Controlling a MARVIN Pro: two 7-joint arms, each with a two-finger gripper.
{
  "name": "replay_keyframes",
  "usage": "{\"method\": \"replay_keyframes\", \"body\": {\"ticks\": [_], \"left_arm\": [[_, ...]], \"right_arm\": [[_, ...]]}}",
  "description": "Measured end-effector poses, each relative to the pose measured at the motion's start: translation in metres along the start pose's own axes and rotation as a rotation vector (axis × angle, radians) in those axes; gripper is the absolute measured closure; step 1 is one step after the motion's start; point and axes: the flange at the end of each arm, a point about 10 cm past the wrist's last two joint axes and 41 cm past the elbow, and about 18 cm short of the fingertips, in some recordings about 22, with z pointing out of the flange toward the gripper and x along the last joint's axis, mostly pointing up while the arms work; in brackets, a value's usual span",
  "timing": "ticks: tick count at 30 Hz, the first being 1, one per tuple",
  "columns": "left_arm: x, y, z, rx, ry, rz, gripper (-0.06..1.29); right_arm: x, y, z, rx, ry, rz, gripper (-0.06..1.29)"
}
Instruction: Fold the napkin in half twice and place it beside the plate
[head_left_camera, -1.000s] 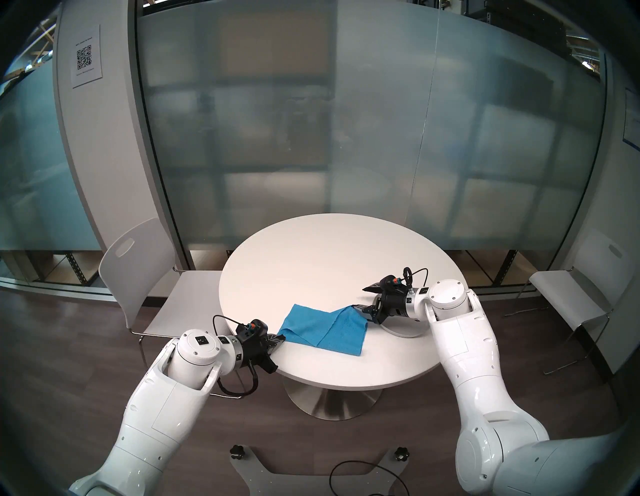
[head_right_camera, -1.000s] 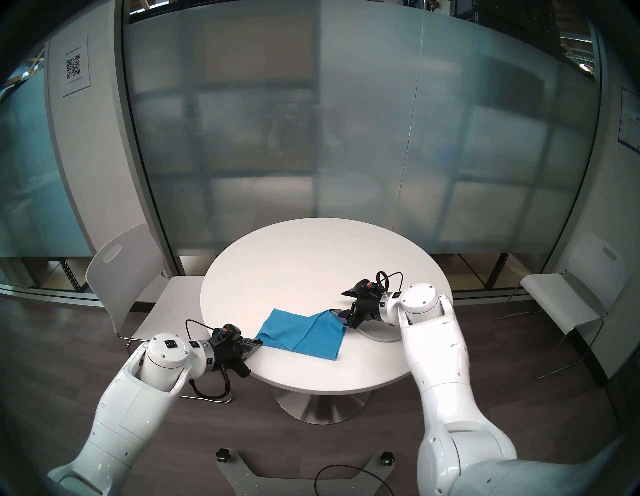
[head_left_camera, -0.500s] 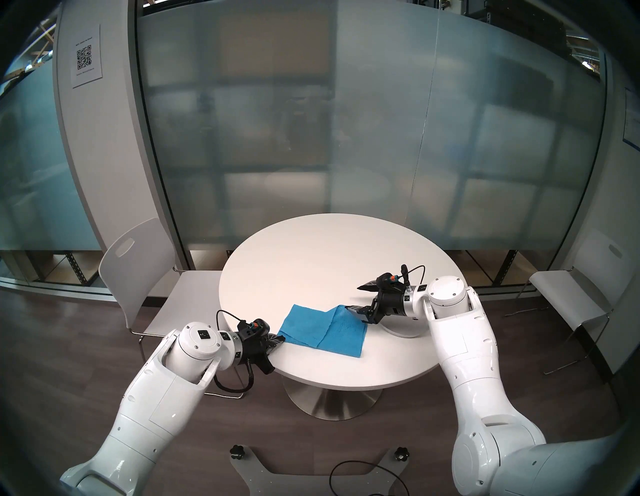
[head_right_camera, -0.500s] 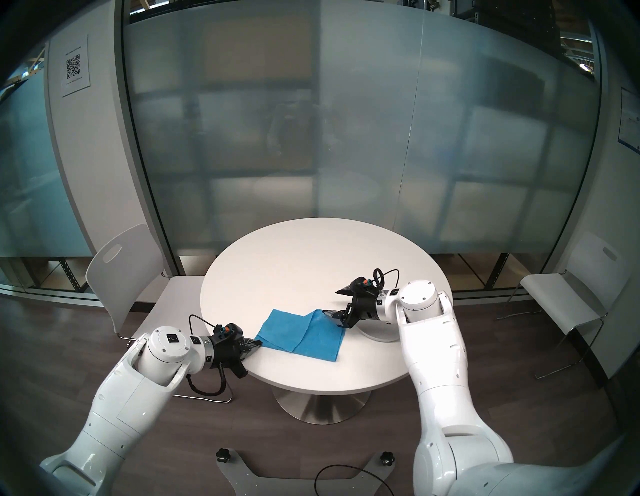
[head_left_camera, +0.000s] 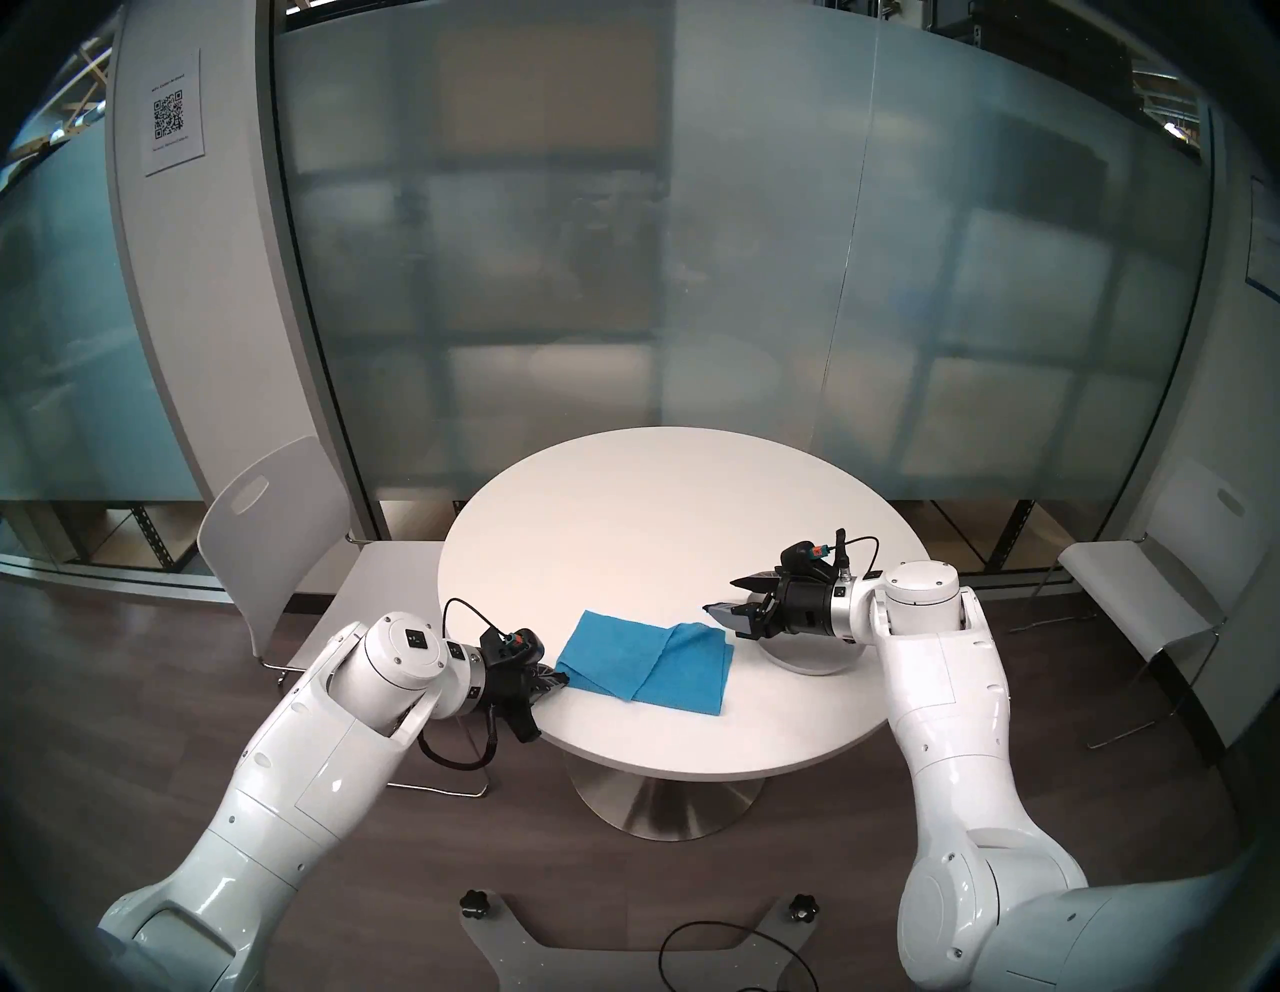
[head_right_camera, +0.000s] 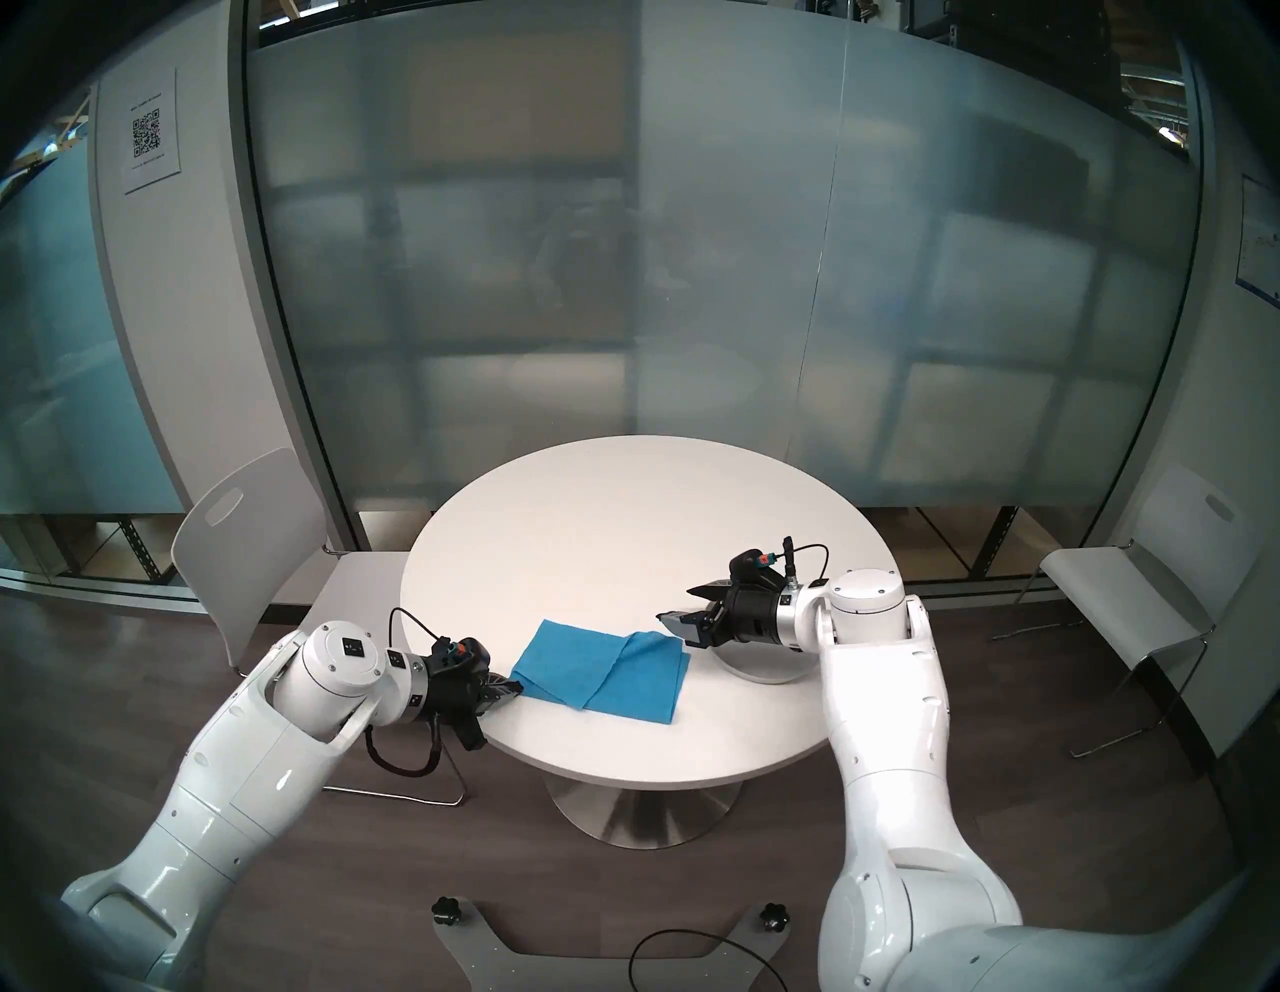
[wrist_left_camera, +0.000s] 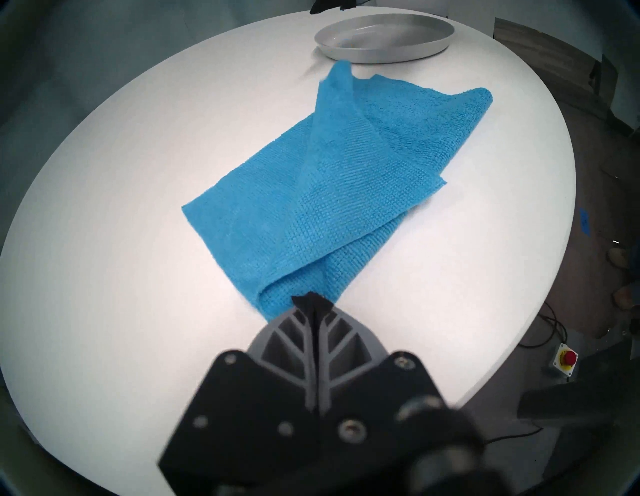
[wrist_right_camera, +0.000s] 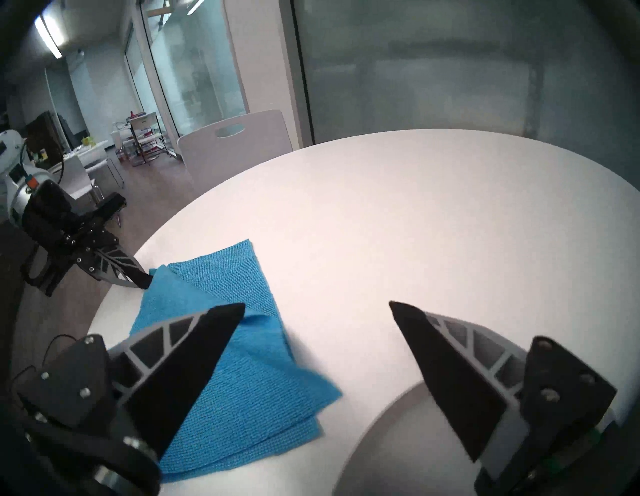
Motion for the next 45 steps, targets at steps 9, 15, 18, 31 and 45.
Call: {"method": "replay_keyframes", "body": {"ticks": [9, 15, 18, 31, 45], "left_arm": [[0.000, -0.001, -0.001, -0.011, -0.009, 0.008, 1.25], [-0.001, -0.002, -0.002, -0.013, -0.009, 0.007, 1.25], [-0.001, -0.002, -0.002, -0.014, -0.008, 0.005, 1.25], [-0.002, -0.002, -0.003, -0.015, -0.002, -0.007, 1.25], [0.000, 0.002, -0.005, -0.019, 0.001, -0.023, 1.25]], "right_arm": [[0.005, 0.000, 0.001, 0.051, 0.021, 0.036, 0.04], [0.017, -0.019, 0.006, 0.124, 0.034, -0.107, 0.04], [0.016, -0.032, 0.008, 0.173, 0.035, -0.186, 0.04], [-0.014, -0.066, 0.005, 0.280, 0.046, -0.421, 0.04], [-0.031, -0.091, 0.015, 0.370, 0.035, -0.552, 0.04]]}}
